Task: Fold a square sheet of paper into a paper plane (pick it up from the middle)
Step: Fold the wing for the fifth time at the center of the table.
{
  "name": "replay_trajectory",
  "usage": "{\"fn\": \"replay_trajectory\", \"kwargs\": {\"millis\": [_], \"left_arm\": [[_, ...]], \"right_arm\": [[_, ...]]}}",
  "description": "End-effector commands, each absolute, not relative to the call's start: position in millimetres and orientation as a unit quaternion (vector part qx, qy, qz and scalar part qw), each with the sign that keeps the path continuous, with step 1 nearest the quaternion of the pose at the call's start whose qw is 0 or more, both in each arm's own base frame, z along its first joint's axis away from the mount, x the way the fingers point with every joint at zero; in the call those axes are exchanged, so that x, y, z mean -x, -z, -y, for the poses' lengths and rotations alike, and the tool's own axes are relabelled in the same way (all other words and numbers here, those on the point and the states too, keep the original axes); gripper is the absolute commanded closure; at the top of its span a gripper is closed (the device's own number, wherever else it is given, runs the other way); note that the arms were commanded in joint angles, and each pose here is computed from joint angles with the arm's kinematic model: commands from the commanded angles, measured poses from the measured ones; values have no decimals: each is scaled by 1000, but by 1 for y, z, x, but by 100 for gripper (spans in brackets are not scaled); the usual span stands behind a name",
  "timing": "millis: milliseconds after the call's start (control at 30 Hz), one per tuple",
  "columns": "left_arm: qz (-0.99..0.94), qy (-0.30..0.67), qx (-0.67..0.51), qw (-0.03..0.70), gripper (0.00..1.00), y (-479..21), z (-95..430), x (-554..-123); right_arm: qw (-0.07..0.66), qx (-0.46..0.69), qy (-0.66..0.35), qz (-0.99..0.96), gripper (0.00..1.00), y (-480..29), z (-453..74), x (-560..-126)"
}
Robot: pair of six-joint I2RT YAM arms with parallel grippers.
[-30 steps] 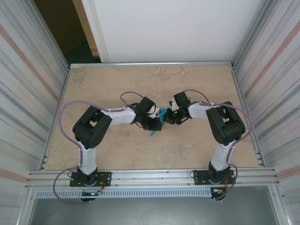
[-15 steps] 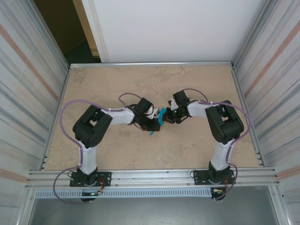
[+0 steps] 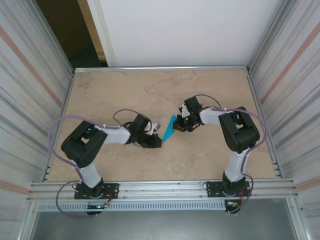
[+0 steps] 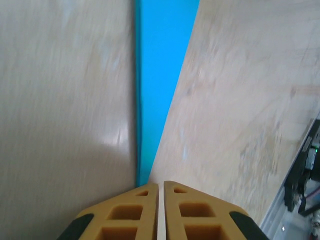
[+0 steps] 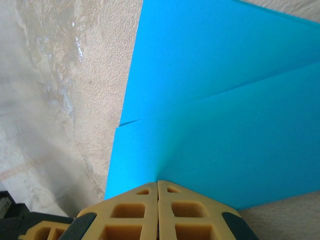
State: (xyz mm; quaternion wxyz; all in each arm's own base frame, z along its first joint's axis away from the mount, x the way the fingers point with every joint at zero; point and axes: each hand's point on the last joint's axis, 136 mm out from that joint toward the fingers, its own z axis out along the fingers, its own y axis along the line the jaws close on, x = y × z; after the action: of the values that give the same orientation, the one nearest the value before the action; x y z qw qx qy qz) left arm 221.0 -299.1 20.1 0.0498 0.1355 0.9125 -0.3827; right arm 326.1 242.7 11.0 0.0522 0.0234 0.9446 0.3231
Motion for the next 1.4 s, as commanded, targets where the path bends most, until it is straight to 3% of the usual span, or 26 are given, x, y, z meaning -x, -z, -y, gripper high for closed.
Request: {"fn": "replay_trajectory", "kwargs": {"millis": [0, 267, 567, 833, 1100, 1267, 1367], "left_arm": [[-915, 381, -125, 51, 89, -36, 293, -214], [-895, 403, -142, 126, 90, -79, 327, -266], [-905, 388, -148, 88, 95, -46, 355, -289], [-921, 352, -153, 58, 96, -15, 343, -275], [-941, 310, -134, 7, 96, 15, 296, -221], [-947, 293, -131, 9, 95, 3, 270, -197], [-945, 300, -122, 41, 92, -19, 266, -207]], "right_arm": [[-14, -58, -201, -978, 93, 50, -193, -291], [-16, -60, -204, -977, 94, 53, -195, -289], [-12, -62, -211, -975, 95, 51, -198, -291], [-17, -66, -205, -976, 96, 55, -195, -291], [-23, -73, -194, -978, 96, 60, -188, -291], [-15, -55, -202, -978, 96, 52, -196, -294], [-4, -26, -228, -973, 93, 33, -213, -296]]}}
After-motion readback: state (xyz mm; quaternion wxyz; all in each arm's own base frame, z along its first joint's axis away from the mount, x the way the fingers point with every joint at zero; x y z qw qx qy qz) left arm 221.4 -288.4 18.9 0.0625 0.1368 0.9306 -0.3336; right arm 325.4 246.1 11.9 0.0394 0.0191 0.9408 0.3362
